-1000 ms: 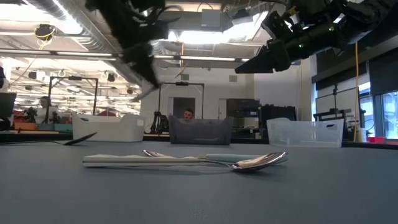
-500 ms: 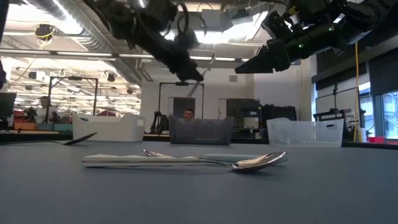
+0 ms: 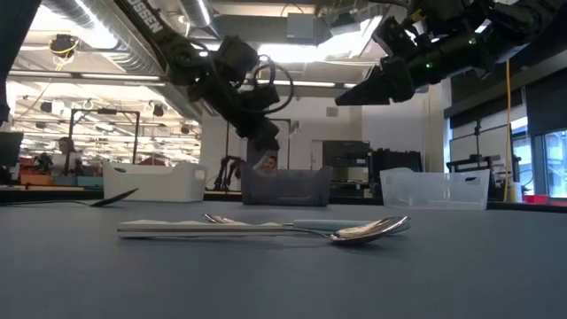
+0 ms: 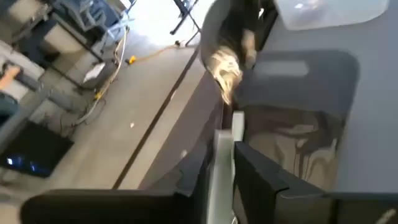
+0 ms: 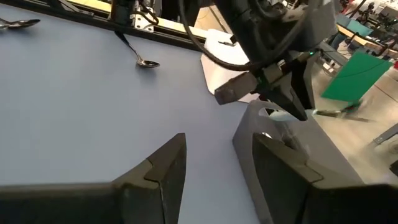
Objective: Sort silverware by color (type)
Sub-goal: Put the top left sky blue spoon into the black bin, then put the bottom middle sky blue spoon into the black bin
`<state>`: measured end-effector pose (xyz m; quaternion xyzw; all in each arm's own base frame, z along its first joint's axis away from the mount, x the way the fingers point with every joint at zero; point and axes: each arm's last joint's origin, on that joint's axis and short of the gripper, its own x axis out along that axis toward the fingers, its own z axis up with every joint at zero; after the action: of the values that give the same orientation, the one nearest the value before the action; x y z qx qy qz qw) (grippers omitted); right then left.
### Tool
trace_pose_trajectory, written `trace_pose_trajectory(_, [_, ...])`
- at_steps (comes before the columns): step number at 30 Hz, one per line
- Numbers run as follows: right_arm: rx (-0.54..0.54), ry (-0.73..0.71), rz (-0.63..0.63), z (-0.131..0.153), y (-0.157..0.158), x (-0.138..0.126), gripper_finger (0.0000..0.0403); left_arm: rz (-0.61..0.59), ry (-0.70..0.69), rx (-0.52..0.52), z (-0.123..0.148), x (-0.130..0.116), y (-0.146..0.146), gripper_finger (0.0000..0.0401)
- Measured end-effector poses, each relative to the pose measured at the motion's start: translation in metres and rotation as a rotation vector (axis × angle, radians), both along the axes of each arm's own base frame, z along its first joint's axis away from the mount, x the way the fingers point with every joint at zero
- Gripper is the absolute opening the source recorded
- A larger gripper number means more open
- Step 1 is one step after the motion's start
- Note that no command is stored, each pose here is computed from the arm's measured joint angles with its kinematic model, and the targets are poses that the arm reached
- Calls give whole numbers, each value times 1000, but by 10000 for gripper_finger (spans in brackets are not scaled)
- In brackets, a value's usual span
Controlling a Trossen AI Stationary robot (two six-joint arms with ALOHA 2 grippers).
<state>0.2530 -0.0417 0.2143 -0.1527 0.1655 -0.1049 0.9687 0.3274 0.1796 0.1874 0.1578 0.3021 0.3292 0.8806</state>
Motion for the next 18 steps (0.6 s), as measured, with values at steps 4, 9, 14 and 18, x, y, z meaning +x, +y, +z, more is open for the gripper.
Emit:
trace_pose_trajectory(4, [2,13,-1,-1,0,0,175,2,4,-21,1,1,-6,114])
trace_pose_trajectory(9, [2,15,-1,-1,0,0,175,2,18,-28,21,-1,-36,129])
trace_pose_trajectory(14, [49,23,47,-3,2,-1,175,-121,35,-133,34,-2,-79,130])
trace_pose_trajectory(18, [86,23,128,-3,5,0,175,-212,21,-209,31,1,-119,130])
